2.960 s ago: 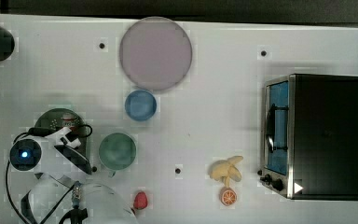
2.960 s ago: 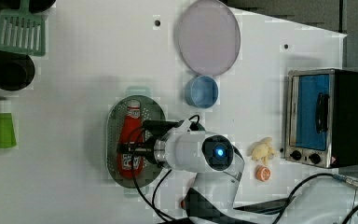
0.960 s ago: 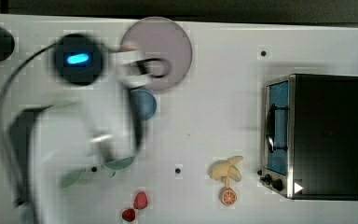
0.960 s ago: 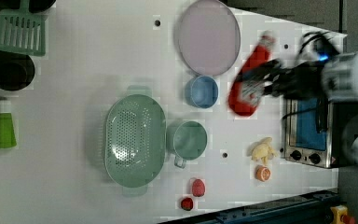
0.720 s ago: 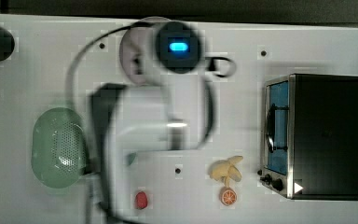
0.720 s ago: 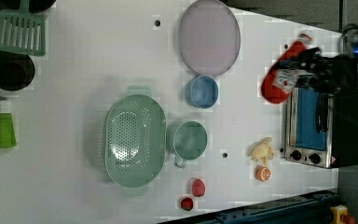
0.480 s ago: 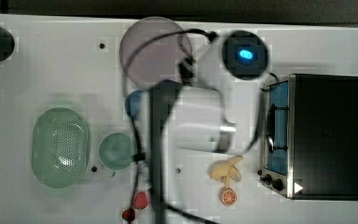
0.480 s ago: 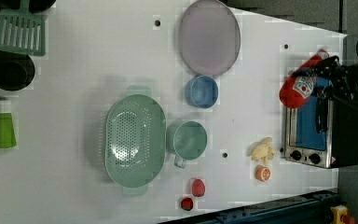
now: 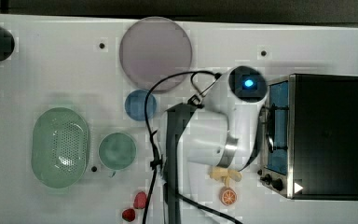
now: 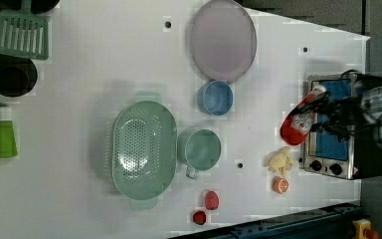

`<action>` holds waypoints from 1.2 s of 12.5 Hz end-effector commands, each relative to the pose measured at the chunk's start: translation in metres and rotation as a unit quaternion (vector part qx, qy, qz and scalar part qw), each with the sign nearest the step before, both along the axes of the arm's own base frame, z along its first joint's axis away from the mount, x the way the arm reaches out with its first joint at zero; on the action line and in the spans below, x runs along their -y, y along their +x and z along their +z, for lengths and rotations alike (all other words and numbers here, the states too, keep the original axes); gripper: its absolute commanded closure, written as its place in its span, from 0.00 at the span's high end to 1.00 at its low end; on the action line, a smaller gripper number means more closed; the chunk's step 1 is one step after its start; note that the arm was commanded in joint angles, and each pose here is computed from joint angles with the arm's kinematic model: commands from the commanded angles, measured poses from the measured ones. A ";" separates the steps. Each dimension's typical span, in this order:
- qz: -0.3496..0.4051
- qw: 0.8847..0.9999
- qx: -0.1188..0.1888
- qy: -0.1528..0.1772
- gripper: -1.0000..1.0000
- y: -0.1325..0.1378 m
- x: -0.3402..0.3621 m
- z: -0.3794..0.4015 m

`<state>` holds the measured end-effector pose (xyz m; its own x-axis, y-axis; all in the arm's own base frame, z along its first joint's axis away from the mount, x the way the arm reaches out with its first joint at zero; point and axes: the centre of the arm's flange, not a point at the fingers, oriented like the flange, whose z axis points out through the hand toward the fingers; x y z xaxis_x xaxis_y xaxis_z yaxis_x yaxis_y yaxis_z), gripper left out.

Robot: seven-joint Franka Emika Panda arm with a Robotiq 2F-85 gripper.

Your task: Pick ketchup from strainer and place it on the table

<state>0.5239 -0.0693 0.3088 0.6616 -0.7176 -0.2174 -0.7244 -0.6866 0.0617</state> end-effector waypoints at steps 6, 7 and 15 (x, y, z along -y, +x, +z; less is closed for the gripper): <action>0.062 0.997 0.039 0.004 0.73 -0.013 -0.036 -0.099; 0.061 0.997 0.041 0.005 0.84 -0.012 -0.036 -0.105; 0.054 0.992 0.112 -0.026 1.00 0.033 -0.030 0.027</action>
